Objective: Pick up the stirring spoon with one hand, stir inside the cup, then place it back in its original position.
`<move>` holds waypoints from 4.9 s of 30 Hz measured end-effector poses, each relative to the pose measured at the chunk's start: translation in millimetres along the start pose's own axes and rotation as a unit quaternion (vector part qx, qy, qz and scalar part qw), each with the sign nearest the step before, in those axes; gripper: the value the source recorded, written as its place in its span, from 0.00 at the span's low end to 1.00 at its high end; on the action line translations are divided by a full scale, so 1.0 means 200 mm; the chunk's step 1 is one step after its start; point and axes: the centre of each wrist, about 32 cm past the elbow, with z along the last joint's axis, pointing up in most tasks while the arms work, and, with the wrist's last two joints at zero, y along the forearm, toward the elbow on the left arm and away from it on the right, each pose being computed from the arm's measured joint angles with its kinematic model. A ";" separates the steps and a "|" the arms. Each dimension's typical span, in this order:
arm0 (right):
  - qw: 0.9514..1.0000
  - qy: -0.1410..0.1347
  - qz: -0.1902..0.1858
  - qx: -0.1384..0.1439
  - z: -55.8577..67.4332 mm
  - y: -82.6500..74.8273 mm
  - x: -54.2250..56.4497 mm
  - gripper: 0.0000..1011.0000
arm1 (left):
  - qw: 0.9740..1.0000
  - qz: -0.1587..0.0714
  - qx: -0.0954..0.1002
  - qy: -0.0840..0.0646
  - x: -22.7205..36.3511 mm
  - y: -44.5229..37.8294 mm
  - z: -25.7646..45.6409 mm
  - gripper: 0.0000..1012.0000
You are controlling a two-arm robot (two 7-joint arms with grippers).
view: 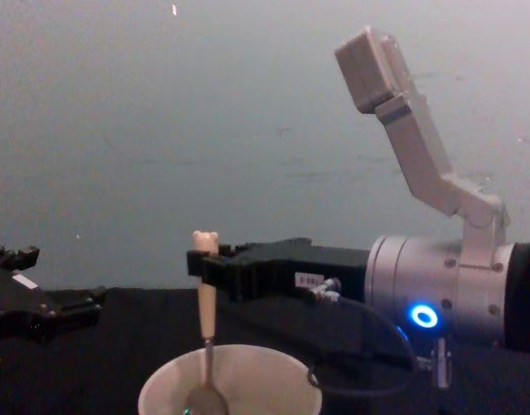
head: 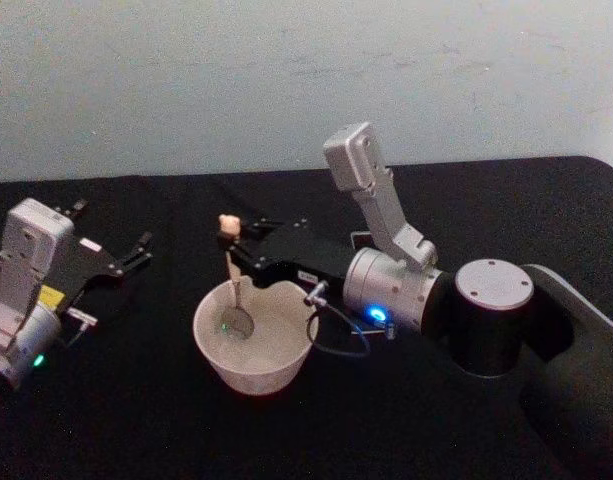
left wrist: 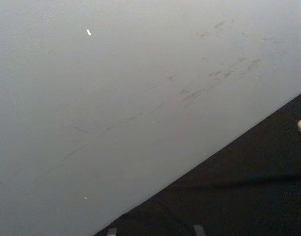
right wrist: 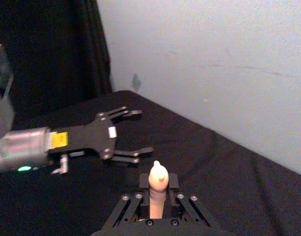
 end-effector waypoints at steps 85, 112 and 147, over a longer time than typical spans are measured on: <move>1.000 0.013 0.027 -0.004 -0.03 -0.33 0.05 0.22 | 1.000 0.000 0.000 0.000 0.000 0.000 0.000 0.99; 1.000 0.002 0.015 -0.006 -0.01 -0.07 -0.04 0.22 | 1.000 0.000 0.000 0.000 0.000 0.000 0.000 0.99; 0.996 0.075 -0.045 0.006 0.09 -0.27 0.06 0.22 | 1.000 0.000 0.000 0.000 0.000 0.000 0.000 0.99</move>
